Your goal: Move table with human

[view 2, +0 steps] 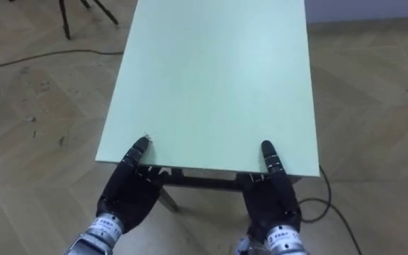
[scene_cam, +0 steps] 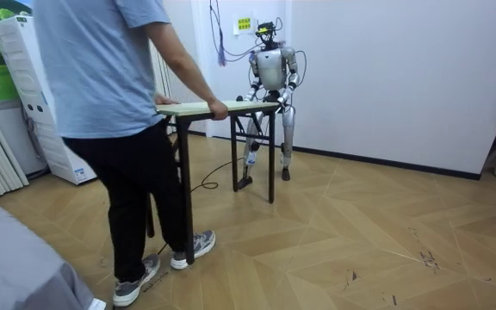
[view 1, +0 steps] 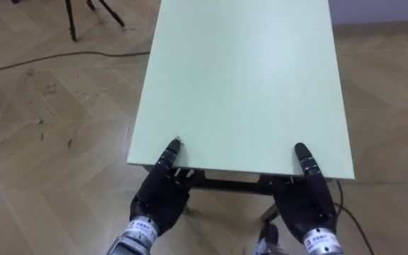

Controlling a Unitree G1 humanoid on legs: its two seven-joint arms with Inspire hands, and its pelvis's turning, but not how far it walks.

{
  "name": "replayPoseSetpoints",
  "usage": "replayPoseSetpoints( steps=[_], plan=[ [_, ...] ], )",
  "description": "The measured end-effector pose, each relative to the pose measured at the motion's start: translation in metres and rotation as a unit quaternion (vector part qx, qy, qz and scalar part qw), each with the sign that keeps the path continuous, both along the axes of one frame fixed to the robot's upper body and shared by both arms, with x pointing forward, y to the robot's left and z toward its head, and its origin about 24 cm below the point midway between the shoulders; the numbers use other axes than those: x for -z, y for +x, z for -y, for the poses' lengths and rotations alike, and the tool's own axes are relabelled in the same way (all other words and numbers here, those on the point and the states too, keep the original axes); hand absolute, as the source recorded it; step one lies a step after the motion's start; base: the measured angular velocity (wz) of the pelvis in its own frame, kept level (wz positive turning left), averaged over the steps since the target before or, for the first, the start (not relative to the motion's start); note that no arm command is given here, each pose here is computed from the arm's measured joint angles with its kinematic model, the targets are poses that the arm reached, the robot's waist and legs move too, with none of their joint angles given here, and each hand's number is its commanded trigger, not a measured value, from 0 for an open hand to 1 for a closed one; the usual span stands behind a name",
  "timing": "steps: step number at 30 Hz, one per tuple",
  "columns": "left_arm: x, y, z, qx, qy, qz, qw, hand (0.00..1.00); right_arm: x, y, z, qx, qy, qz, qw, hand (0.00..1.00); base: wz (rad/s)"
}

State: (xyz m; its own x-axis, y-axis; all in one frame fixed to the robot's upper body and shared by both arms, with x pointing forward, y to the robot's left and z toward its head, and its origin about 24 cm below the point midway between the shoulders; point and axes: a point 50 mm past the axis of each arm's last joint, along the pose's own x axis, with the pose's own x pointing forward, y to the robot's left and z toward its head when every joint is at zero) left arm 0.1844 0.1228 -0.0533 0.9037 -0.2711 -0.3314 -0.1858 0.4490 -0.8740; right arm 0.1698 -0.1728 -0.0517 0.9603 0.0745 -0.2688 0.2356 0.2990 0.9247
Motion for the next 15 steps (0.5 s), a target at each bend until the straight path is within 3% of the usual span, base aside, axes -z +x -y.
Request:
replayPoseSetpoints(
  steps=[5, 13, 15],
  plan=[
    [0.005, -0.004, 0.007, 0.023, 0.019, -0.013, 0.999, 1.00, 0.011, -0.021, 0.003, 0.027, 0.025, -0.028, 0.999, 1.00, 0.63],
    [-0.004, -0.002, 0.002, 0.009, 0.022, 0.000, 1.000, 1.00, 0.003, -0.013, -0.005, 0.012, 0.025, -0.014, 1.000, 1.00, -0.20],
    [-0.006, -0.003, 0.000, 0.001, 0.021, 0.005, 1.000, 1.00, 0.000, -0.008, -0.008, 0.003, 0.022, -0.006, 1.000, 1.00, -0.67]
  ],
)
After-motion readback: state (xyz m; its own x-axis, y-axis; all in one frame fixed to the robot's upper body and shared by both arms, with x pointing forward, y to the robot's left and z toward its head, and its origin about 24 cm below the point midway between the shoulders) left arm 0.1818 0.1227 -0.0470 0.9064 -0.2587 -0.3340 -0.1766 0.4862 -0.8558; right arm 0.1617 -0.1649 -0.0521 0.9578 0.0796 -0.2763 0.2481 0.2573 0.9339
